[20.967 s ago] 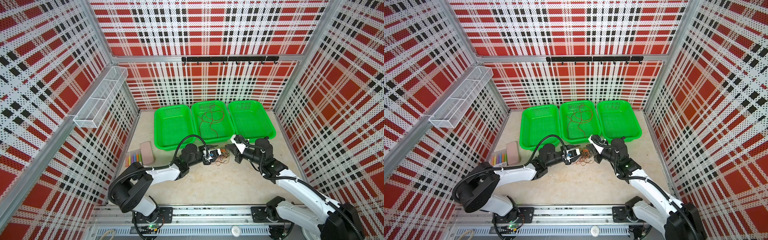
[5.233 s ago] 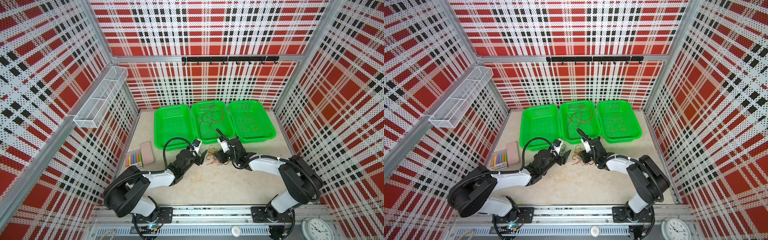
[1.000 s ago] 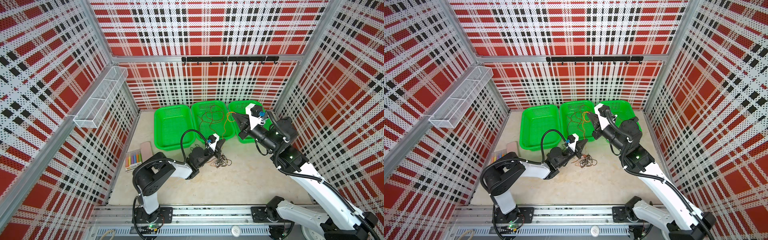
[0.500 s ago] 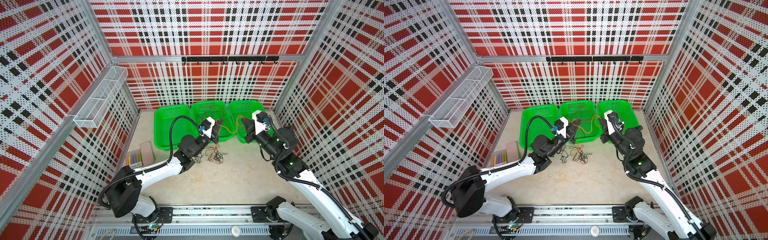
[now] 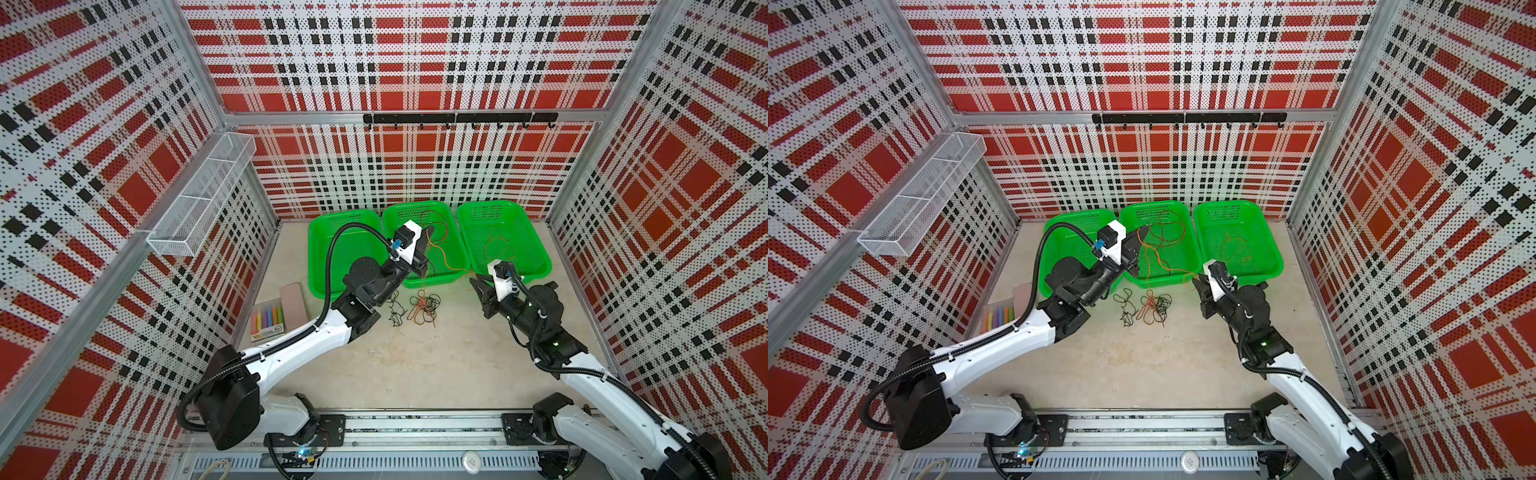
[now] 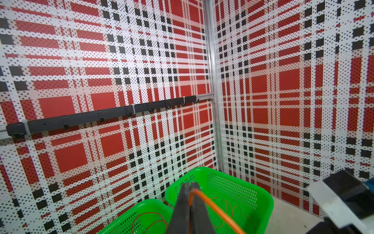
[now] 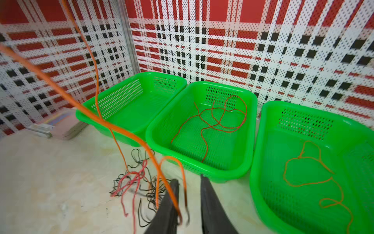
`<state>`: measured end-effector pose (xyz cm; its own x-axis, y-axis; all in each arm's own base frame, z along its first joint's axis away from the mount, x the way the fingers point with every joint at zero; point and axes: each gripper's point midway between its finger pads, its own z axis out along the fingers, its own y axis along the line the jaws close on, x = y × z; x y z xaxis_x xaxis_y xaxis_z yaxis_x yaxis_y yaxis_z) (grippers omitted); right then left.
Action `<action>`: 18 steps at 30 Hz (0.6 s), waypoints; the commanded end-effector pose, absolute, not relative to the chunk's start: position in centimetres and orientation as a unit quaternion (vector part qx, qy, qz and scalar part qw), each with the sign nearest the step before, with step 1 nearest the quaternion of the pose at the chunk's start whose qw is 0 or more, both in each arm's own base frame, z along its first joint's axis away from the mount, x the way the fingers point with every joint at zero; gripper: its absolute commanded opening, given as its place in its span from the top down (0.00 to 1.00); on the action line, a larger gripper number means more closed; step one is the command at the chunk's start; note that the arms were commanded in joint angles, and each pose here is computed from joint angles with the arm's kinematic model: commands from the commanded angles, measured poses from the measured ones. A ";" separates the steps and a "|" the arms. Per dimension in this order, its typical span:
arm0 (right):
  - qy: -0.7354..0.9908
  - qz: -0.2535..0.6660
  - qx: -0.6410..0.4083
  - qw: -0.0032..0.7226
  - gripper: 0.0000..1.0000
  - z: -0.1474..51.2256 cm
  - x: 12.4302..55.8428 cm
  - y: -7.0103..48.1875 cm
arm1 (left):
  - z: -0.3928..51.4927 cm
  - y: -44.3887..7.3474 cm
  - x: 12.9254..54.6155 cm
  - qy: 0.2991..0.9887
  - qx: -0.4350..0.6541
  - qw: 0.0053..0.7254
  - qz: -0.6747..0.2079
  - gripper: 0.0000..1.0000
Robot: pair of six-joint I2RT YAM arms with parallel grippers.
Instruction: Untangle the cables
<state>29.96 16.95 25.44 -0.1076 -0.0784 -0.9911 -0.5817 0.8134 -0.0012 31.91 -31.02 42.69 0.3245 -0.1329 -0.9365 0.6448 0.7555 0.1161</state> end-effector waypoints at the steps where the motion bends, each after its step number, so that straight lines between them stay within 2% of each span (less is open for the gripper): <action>1: 0.682 0.215 -0.249 0.654 0.48 27.8 29.5 17.6 | 45.6 -30.4 31.2 0.504 0.240 0.791 -0.251 1.00; 9: 0.611 0.327 -0.322 0.645 0.14 29.4 28.2 22.5 | 46.6 -32.1 30.4 0.492 0.258 0.790 -0.259 1.00; 14: 0.604 0.332 -0.340 0.640 0.12 29.6 29.2 25.0 | 47.1 -32.6 30.1 0.486 0.262 0.791 -0.263 1.00; 18: 0.606 0.342 -0.307 0.649 0.17 29.1 31.0 25.8 | 47.4 -33.3 29.5 0.480 0.268 0.791 -0.269 1.00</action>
